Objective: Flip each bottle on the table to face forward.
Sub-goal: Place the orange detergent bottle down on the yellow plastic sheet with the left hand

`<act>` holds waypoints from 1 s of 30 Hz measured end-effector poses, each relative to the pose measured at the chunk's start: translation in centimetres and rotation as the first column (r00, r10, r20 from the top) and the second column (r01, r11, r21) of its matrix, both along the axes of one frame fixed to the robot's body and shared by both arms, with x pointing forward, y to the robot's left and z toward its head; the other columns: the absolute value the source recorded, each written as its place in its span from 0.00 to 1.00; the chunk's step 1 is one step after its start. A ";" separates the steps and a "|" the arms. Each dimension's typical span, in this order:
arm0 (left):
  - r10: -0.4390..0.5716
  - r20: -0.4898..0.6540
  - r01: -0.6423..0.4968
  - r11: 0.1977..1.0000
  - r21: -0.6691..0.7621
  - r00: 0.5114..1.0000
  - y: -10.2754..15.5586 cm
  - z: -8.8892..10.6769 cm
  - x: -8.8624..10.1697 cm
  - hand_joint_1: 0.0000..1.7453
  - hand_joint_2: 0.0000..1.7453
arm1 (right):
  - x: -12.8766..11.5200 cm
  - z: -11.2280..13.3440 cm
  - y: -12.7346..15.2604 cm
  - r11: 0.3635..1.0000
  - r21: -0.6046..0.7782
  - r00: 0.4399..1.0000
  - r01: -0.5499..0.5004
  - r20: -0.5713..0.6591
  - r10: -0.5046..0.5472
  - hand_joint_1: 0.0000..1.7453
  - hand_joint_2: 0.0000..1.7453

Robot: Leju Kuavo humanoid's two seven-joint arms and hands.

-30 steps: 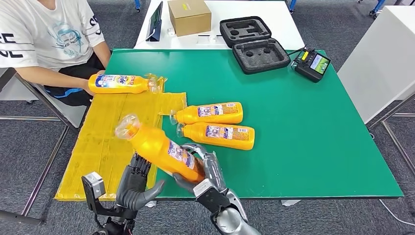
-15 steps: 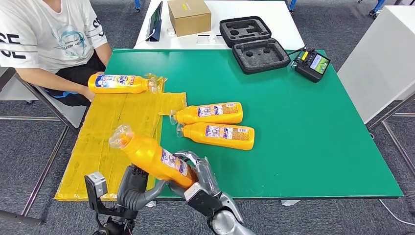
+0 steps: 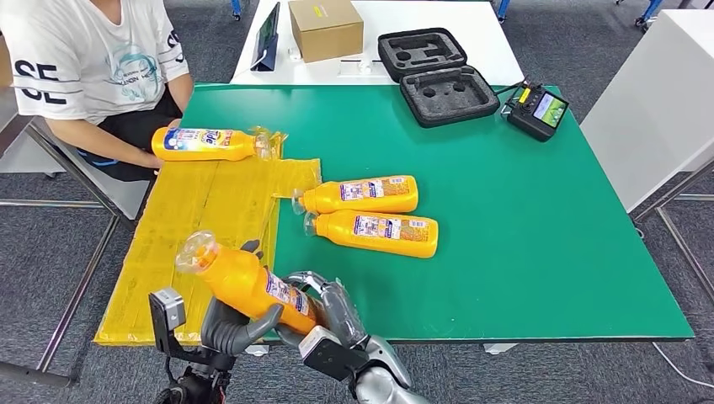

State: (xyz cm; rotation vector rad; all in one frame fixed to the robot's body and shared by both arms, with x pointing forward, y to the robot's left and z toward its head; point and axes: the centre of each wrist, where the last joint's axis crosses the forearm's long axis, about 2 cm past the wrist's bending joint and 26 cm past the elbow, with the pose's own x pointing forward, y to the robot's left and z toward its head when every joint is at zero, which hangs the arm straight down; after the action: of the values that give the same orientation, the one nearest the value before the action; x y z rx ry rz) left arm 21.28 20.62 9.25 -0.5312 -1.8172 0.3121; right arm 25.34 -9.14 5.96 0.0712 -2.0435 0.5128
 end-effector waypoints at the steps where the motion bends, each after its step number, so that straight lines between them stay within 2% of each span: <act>1: -0.001 -0.002 0.001 1.000 -0.004 1.000 0.0 -0.1 0.1 0.11 1.00 | 0.0 0.0 0.0 1.000 -0.004 1.000 -0.003 0.000 0.003 1.00 1.00; 4: -0.003 -0.002 0.003 1.000 -0.016 1.000 0.1 -0.2 0.2 0.44 1.00 | -0.1 -0.1 0.1 1.000 -0.012 1.000 -0.010 -0.001 0.010 1.00 1.00; 5: -0.003 -0.001 0.003 1.000 -0.020 1.000 0.1 -0.3 0.2 0.44 1.00 | -0.1 -0.2 0.1 1.000 -0.013 1.000 -0.012 -0.002 0.012 1.00 1.00; 9: -0.001 -0.004 0.001 1.000 -0.031 1.000 0.2 -0.5 0.2 0.99 1.00 | -0.2 -0.2 0.1 1.000 -0.015 1.000 -0.016 -0.007 0.016 1.00 1.00; 16: 0.018 -0.004 -0.018 0.998 -0.061 1.000 0.3 -0.7 -0.1 1.00 1.00 | -0.2 -0.2 0.2 0.999 -0.025 0.999 -0.042 -0.007 0.042 0.99 1.00; 20: 0.029 -0.007 -0.029 0.998 -0.064 1.000 0.4 -0.9 -0.3 1.00 1.00 | -0.2 -0.3 0.3 0.998 -0.026 0.998 -0.054 -0.012 0.054 0.88 1.00; 21: 0.032 -0.006 -0.032 0.998 -0.063 0.999 0.4 -0.9 -0.3 1.00 1.00 | -0.3 -0.3 0.4 0.998 -0.028 0.998 -0.056 -0.012 0.056 0.76 1.00; 24: 0.040 -0.005 -0.041 0.997 -0.059 0.999 0.4 -0.9 -0.4 1.00 1.00 | -0.3 -0.3 0.5 0.998 -0.032 0.998 -0.063 -0.015 0.062 0.10 1.00; 25: 0.043 -0.005 -0.043 0.997 -0.058 0.999 0.5 -0.9 -0.4 1.00 1.00 | -0.3 -0.4 0.5 0.997 -0.033 0.998 -0.065 -0.016 0.064 0.00 1.00; 29: 0.076 -0.001 -0.076 0.996 -0.039 0.997 0.6 -0.7 -0.4 1.00 1.00 | -0.4 -0.4 0.5 0.998 -0.034 0.998 -0.058 -0.014 0.058 0.00 0.00; 30: 0.091 0.001 -0.091 0.995 -0.029 0.996 0.7 -0.7 -0.4 1.00 1.00 | -0.4 -0.4 0.5 0.998 -0.033 0.999 -0.050 -0.010 0.050 0.00 0.00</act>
State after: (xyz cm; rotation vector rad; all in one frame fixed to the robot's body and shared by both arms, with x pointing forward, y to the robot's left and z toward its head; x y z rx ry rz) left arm 20.91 21.28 8.59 -0.4694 -1.8448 0.4000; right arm 24.90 -8.62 5.59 0.1047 -2.0278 0.5769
